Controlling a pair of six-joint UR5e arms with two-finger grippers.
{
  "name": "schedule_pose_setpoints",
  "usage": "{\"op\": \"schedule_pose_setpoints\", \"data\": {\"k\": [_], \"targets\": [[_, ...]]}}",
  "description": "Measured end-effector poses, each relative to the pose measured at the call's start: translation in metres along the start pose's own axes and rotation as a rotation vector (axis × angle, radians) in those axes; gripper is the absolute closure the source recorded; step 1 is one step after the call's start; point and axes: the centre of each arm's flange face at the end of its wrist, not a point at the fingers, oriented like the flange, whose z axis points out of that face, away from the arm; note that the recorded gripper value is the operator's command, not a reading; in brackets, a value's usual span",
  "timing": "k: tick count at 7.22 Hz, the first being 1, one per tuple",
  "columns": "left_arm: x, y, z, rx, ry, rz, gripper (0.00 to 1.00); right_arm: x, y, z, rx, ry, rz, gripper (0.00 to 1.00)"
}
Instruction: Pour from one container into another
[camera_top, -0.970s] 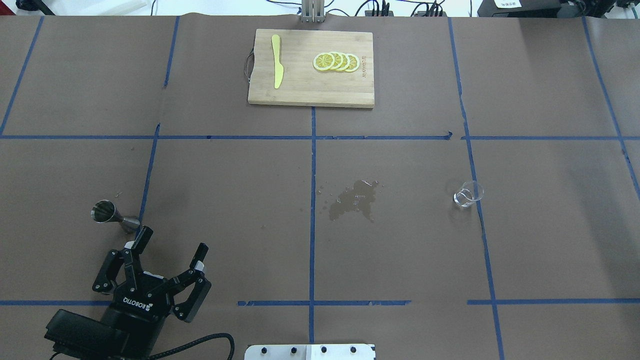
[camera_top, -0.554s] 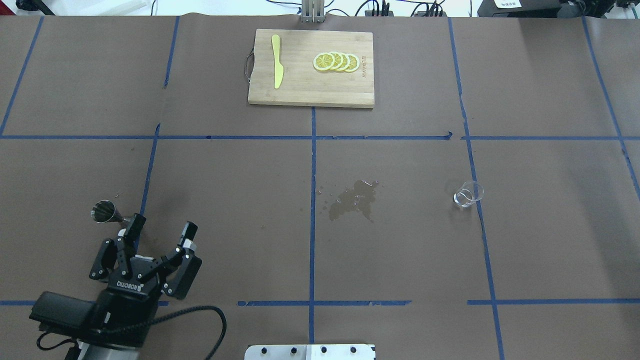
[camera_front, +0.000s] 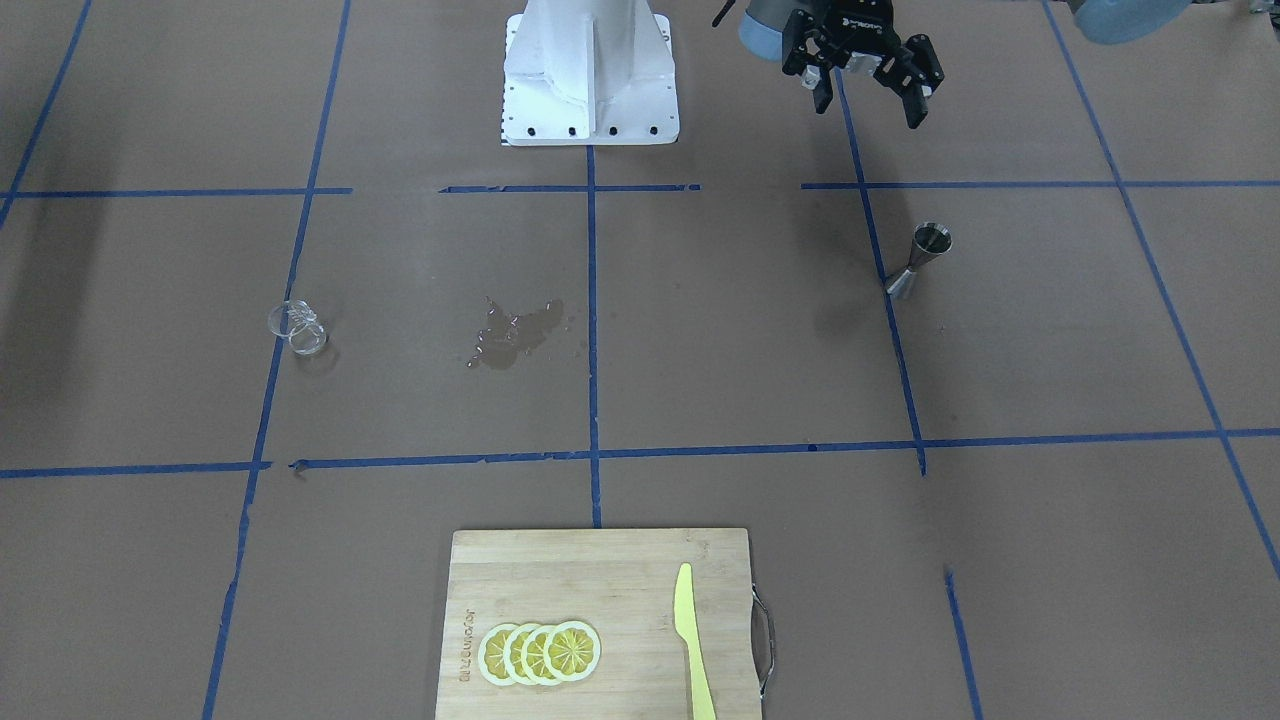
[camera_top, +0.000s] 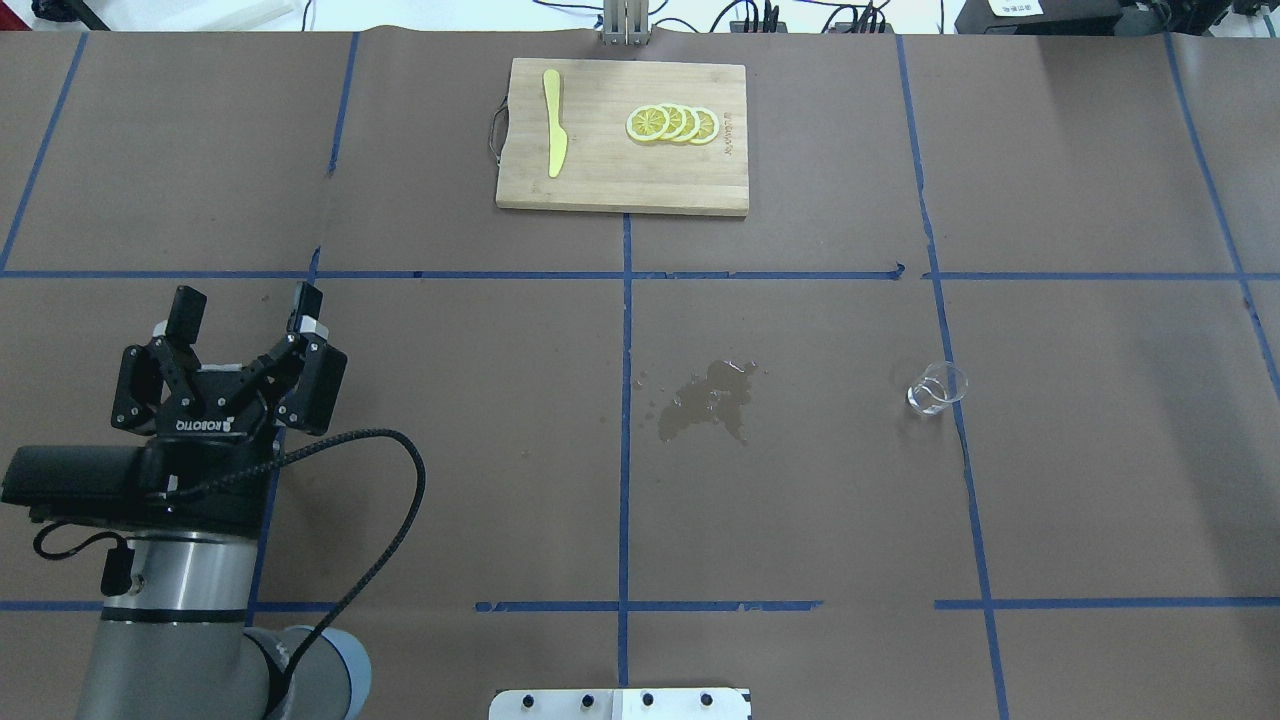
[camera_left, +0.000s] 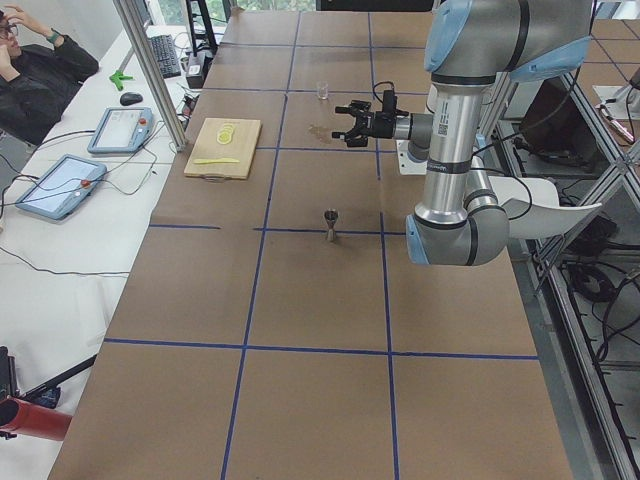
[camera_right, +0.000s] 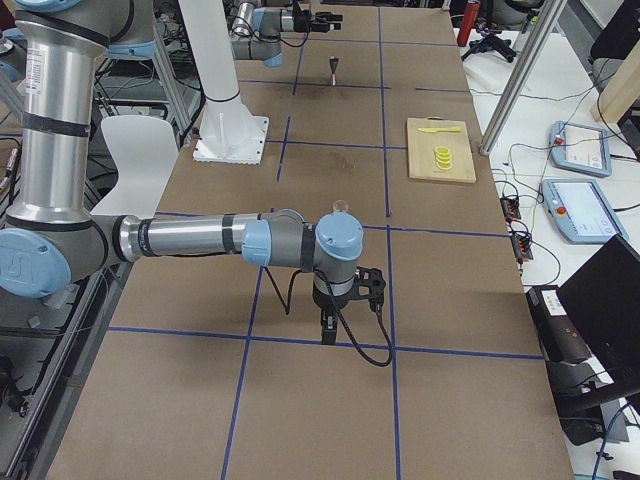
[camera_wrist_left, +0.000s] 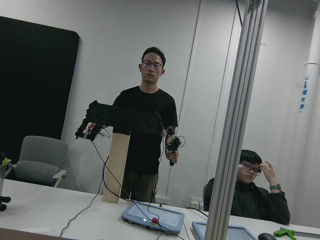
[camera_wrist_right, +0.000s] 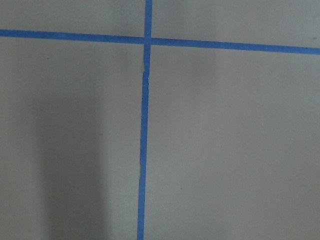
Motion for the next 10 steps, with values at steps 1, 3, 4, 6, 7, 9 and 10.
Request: {"op": "schedule_pose_setpoints", "data": {"k": [1,3,4,6,7,9,10], "targets": [[-0.002,-0.011,0.021,0.036,-0.038,0.131,0.0,0.0,0.0,0.0,0.002,0.001,-0.002,0.0],[-0.004,-0.022,0.039,0.059,-0.078,0.387,0.0,0.0,-0.001,0.0,0.004,0.004,-0.004,0.0],[-0.004,-0.022,0.04,0.058,-0.083,0.48,0.0,0.001,-0.001,0.0,0.004,0.005,-0.003,0.0],[0.003,-0.018,0.032,0.042,-0.062,0.556,0.0,0.003,0.001,0.003,-0.001,0.005,0.003,0.0],[0.008,-0.013,0.024,0.029,-0.039,0.56,0.0,0.004,0.002,0.004,-0.004,0.004,0.005,0.0],[0.019,0.004,-0.011,-0.019,0.04,0.491,0.0,0.007,0.003,0.006,-0.008,0.003,0.011,0.0],[0.021,0.017,-0.044,-0.066,0.1,0.369,0.0,0.008,0.003,0.005,-0.006,0.003,0.015,0.0]]}}
